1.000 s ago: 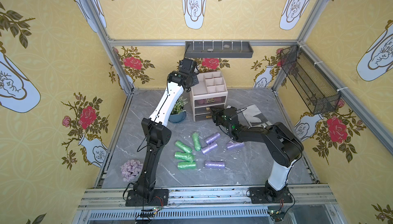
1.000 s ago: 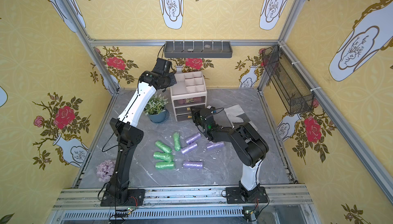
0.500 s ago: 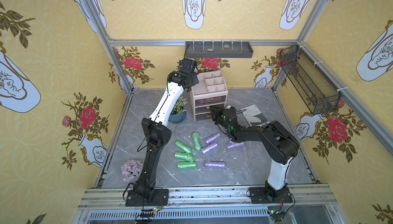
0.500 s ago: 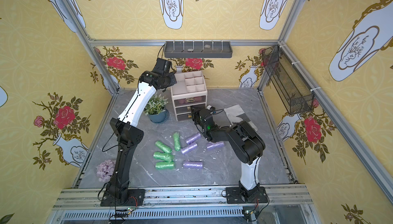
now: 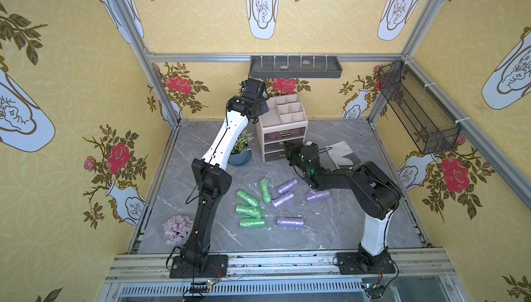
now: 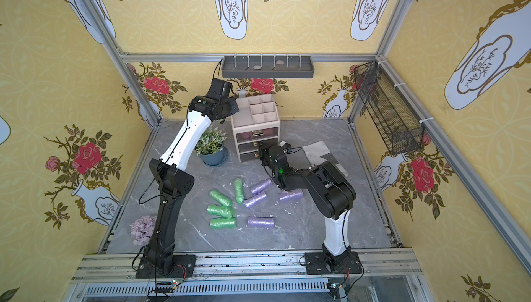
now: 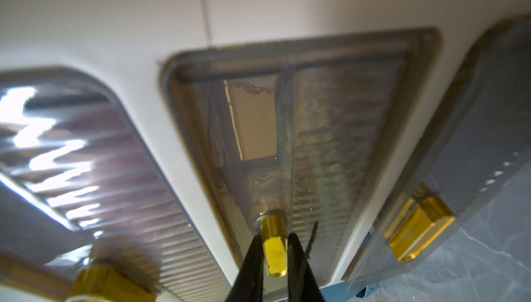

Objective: Sort the rolls of trash bags by color and place them into the drawer
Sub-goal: Open the drawer in the storage box.

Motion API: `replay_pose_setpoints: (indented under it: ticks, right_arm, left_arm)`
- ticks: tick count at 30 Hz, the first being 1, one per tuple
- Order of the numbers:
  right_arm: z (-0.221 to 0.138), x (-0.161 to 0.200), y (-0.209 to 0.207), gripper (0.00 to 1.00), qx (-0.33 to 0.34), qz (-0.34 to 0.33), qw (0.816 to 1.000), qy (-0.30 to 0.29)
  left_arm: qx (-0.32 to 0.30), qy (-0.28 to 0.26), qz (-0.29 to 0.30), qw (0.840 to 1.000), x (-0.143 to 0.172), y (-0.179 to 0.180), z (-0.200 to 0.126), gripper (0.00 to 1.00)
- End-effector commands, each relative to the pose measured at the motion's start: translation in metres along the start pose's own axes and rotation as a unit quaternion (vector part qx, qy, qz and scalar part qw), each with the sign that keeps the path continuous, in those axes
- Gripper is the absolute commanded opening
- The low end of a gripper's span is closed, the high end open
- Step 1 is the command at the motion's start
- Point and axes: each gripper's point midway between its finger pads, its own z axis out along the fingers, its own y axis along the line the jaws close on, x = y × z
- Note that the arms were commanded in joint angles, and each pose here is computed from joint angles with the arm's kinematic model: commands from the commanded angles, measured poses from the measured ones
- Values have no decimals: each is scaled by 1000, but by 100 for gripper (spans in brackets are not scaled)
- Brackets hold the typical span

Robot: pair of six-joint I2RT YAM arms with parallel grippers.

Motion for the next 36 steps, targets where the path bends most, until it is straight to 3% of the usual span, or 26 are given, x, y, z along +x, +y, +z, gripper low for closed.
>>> replay_pose_setpoints:
  ticks: [1,36]
  right_arm:
    - [0,-7,20,14,-41,16,999,-11]
    - [-32,8,6,7,4,35,998,57]
  left_arm:
    - [3,47,6,999,24,0,8,0]
    - [-35,25,-3,999,35,-4,19,0]
